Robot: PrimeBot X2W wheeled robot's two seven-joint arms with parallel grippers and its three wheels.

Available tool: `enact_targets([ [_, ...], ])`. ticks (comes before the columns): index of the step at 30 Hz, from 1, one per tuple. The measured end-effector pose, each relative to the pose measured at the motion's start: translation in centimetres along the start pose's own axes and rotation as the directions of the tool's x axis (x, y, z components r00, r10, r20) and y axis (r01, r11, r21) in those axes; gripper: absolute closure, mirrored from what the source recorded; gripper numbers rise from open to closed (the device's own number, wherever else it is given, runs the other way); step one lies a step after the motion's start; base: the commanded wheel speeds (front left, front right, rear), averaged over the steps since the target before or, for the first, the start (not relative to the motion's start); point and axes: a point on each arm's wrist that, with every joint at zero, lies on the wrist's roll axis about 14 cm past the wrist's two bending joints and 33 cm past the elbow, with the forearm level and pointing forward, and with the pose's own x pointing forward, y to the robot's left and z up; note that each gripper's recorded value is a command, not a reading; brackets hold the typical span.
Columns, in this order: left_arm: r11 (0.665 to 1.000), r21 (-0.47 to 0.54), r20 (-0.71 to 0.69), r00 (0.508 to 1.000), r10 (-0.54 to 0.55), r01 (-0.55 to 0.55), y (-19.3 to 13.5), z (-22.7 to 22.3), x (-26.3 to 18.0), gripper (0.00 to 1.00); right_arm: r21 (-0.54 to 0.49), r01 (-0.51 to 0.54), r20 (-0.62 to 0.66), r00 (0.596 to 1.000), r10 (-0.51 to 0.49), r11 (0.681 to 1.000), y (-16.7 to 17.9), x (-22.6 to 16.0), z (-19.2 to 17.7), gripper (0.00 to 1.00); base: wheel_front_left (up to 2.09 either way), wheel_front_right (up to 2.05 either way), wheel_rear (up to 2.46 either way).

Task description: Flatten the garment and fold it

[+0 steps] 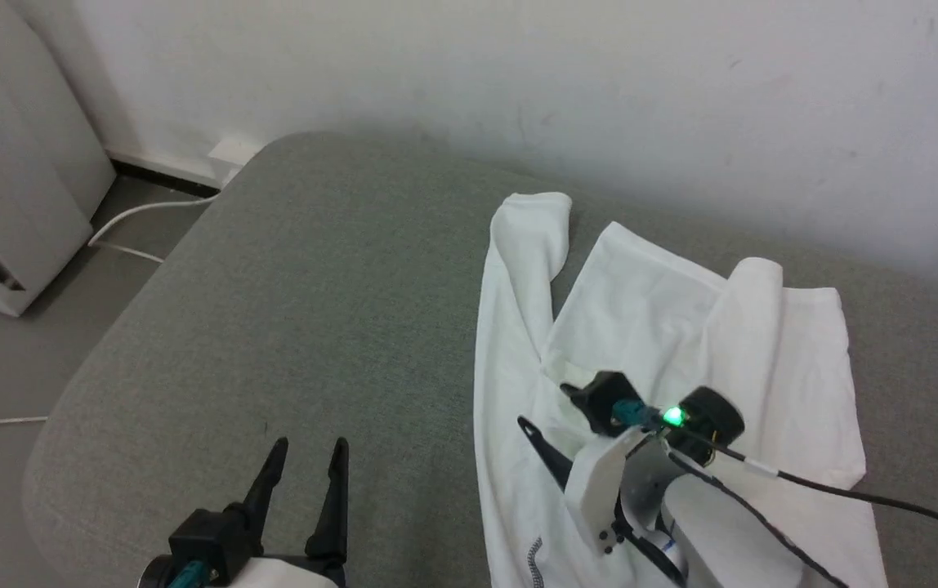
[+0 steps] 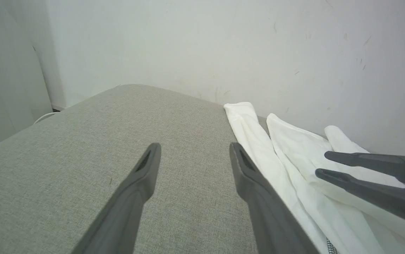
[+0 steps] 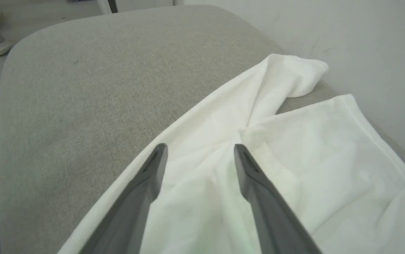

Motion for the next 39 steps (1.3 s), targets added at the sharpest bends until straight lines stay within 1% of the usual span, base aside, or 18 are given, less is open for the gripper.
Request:
enact_targets([
  [2,1.0,0.001,0.006,1.0,-0.012,0.012,-0.3,0.2,0.3,0.0,0.03,0.036,0.068,0.997,-0.038,0.999,-1.3,-0.3,2.0,0.0,0.0,0.0,0.0],
  [4,1.0,0.002,0.013,1.0,-0.027,0.027,-0.6,0.4,0.6,0.0,0.038,0.091,0.137,0.986,-0.095,0.995,-3.3,-0.9,4.0,0.0,0.0,0.0,0.0],
  [7,0.998,0.003,0.025,0.998,-0.056,0.056,-1.4,0.7,1.2,0.0,0.033,0.205,0.246,0.947,-0.206,0.978,-7.4,-2.8,7.0,0.0,0.0,0.0,0.0],
  [9,0.997,-0.001,0.03,0.997,-0.077,0.077,-2.0,0.8,1.6,0.0,0.035,0.293,0.307,0.907,-0.289,0.956,-10.5,-4.9,8.3,0.0,0.0,0.0,0.0],
  [12,0.994,0.001,0.047,0.993,-0.109,0.109,-3.1,1.4,2.7,0.0,0.074,0.431,0.383,0.82,-0.425,0.899,-15.3,-9.3,9.5,0.0,0.0,0.0,0.0],
  [15,0.989,0.003,0.066,0.987,-0.145,0.145,-4.2,2.0,3.8,0.0,0.137,0.541,0.423,0.726,-0.543,0.83,-18.4,-14.0,9.1,0.0,0.0,0.0,0.0],
  [19,0.982,0.009,0.073,0.979,-0.189,0.188,-5.7,2.3,5.5,0.0,0.233,0.642,0.415,0.614,-0.671,0.731,-19.9,-19.6,6.3,0.0,0.0,0.0,0.0],
  [23,0.971,0.038,0.041,0.97,-0.238,0.237,-7.1,1.7,7.6,0.0,0.314,0.71,0.391,0.508,-0.768,0.63,-20.2,-24.2,4.1,0.0,0.0,0.0,0.0],
  [26,0.957,0.07,0.001,0.96,-0.281,0.28,-8.3,1.4,9.9,0.0,0.351,0.75,0.353,0.448,-0.822,0.56,-20.3,-26.9,2.6,0.0,0.0,0.0,0.0],
  [29,0.937,0.099,-0.064,0.942,-0.33,0.335,-9.6,1.1,12.9,0.0,0.37,0.78,0.321,0.402,-0.857,0.504,-20.6,-28.9,1.5,0.0,0.0,0.0,0.0],
  [31,0.923,0.138,-0.097,0.932,-0.349,0.36,-10.0,1.4,15.4,0.0,0.373,0.797,0.301,0.381,-0.874,0.475,-21.0,-29.7,0.9,0.0,0.0,0.0,0.0],
  [35,0.896,0.2,-0.2,0.912,-0.358,0.395,-10.7,1.7,20.9,0.0,0.372,0.818,0.261,0.362,-0.895,0.439,-21.8,-30.3,-0.2,0.0,0.0,0.0,0.0],
  [39,0.889,0.218,-0.352,0.882,-0.314,0.404,-10.8,0.3,25.7,0.0,0.366,0.835,0.201,0.36,-0.911,0.411,-22.4,-30.4,-2.2,0.0,0.0,0.0,0.0],
])
